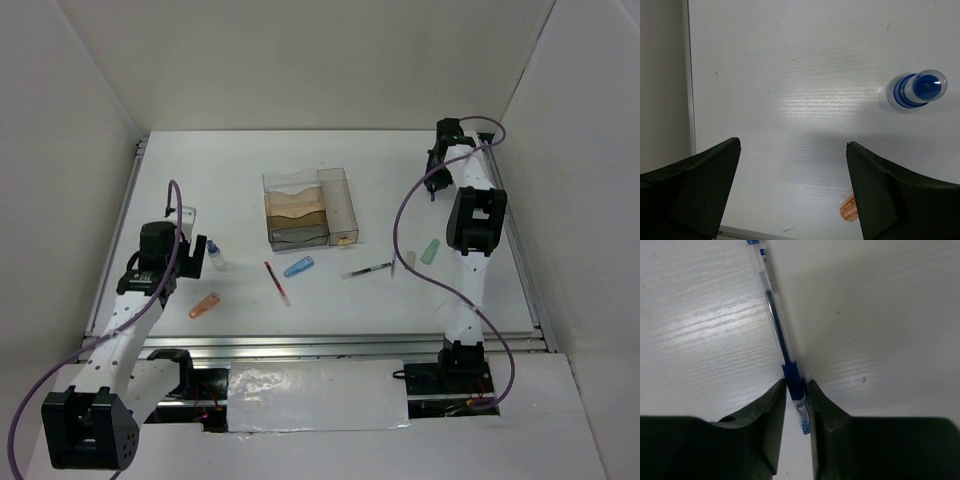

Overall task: Sort the stationery into containers
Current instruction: Grab a piece of stationery with the right arm, then place the stationery into the container

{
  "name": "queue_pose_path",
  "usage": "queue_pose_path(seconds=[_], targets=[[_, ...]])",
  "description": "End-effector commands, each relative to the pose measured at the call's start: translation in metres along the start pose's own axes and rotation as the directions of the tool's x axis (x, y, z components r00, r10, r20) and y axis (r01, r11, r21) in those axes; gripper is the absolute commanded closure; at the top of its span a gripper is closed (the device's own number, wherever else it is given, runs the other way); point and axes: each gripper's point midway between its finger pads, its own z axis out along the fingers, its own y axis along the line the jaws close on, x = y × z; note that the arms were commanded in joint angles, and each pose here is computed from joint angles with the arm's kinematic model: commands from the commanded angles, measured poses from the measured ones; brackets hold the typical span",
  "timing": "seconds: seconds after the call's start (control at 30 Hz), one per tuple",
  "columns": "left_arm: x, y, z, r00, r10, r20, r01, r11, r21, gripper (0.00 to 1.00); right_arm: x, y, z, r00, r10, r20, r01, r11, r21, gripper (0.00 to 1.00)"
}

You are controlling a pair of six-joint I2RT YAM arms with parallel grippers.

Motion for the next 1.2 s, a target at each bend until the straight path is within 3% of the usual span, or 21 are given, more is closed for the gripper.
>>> queue_pose_path(seconds=[0.0, 0.17, 0.4, 0.5, 0.73, 0.87, 1.17], targets=[[-0.012, -0.004, 0.001, 0.999, -0.014, 0.033, 0.014, 1.0, -0.002, 0.01, 0.01, -0.005, 0.007, 0.998, -0.029, -0.049, 0.03, 0.999, 0.011, 0.71], [-0.012, -0.004, 0.003, 1.0, -0.013, 0.025, 0.013, 1.0, -0.011, 0.01, 0.026, -0.001, 0.005, 0.993, -0.059, -0.103, 0.058, 0.998, -0.014, 1.0], [-0.015, -0.01, -0.003, 0.999, 0.018, 0.043, -0.019, 0.999, 0.035, 0.01, 0.044, 0.015, -0.053, 0.99, -0.112, -0.085, 0.104, 0.99, -0.095, 1.0], [-0.023, -0.017, -0.012, 0.994, 0.023, 0.104, -0.032, 0.996, 0.083, 0.01, 0.035, 0.041, -0.134, 0.99, -0.135, 0.032, 0.139, 0.966, -0.216, 1.0], [-0.031, -0.014, -0.019, 0.988, -0.011, 0.153, 0.0, 0.998, 0.07, 0.01, 0.083, 0.124, -0.23, 0.967, -0.237, 0.09, 0.253, 0.872, -0.418, 1.0], [-0.038, -0.003, -0.022, 0.986, -0.05, 0.162, 0.048, 0.999, 0.017, 0.01, 0.119, 0.181, -0.25, 0.952, -0.293, 0.084, 0.293, 0.802, -0.52, 1.0], [-0.036, 0.005, -0.03, 0.981, -0.062, 0.181, 0.067, 0.997, -0.024, 0.01, 0.166, 0.24, -0.228, 0.913, -0.407, 0.006, 0.345, 0.768, -0.54, 1.0]])
